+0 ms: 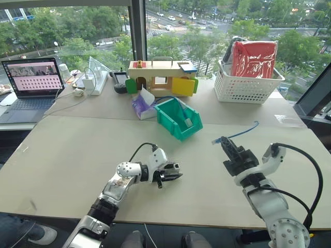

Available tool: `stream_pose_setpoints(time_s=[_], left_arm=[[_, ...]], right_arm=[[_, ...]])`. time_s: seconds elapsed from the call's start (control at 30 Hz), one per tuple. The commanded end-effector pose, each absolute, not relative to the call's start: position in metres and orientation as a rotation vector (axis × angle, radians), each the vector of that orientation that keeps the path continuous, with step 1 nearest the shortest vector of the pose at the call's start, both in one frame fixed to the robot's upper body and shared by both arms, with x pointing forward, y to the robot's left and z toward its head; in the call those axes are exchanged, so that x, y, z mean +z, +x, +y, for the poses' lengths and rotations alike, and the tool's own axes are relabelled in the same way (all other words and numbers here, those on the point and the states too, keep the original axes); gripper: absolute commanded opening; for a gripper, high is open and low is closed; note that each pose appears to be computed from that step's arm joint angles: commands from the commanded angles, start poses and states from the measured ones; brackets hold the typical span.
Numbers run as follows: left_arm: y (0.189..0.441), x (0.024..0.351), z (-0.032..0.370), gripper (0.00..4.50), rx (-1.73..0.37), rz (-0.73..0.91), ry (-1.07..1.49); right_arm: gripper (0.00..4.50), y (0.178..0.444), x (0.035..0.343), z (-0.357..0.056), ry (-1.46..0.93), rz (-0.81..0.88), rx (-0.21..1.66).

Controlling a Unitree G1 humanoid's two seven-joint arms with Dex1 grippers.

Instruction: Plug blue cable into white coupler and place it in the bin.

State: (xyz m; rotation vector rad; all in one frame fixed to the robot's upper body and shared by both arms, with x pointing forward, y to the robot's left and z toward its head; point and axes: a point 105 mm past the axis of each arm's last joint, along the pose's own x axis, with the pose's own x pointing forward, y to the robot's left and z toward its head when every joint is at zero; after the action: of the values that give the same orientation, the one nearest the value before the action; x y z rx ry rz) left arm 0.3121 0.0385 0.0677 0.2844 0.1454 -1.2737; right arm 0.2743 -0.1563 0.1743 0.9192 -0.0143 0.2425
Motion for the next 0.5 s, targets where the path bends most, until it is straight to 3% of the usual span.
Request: stream_pose_setpoints(time_s=[0.03, 0.23, 0.33, 0.5], left_arm=[[0.308, 0.063, 0.04, 0.64, -1.312, 0.167, 0.315], [0.309, 0.088, 0.037, 0.65, -1.242, 0.209, 0.177], [0.296, 0.09, 0.031, 0.65, -1.282, 0.336, 0.166], [0.296, 0.096, 0.021, 0.65, -1.233, 0.455, 0.12]], right_arm=[[0.0, 0.268, 0.187, -0.161, 0.882, -0.065, 0.243], [0.0, 0.264, 0.167, -0.149, 0.644, 0.067, 0.258], [0.0, 0.263, 0.162, -0.135, 0.566, 0.104, 0.298], [0.0, 0.264, 0.152, -0.114, 0.509, 0.154, 0.368]])
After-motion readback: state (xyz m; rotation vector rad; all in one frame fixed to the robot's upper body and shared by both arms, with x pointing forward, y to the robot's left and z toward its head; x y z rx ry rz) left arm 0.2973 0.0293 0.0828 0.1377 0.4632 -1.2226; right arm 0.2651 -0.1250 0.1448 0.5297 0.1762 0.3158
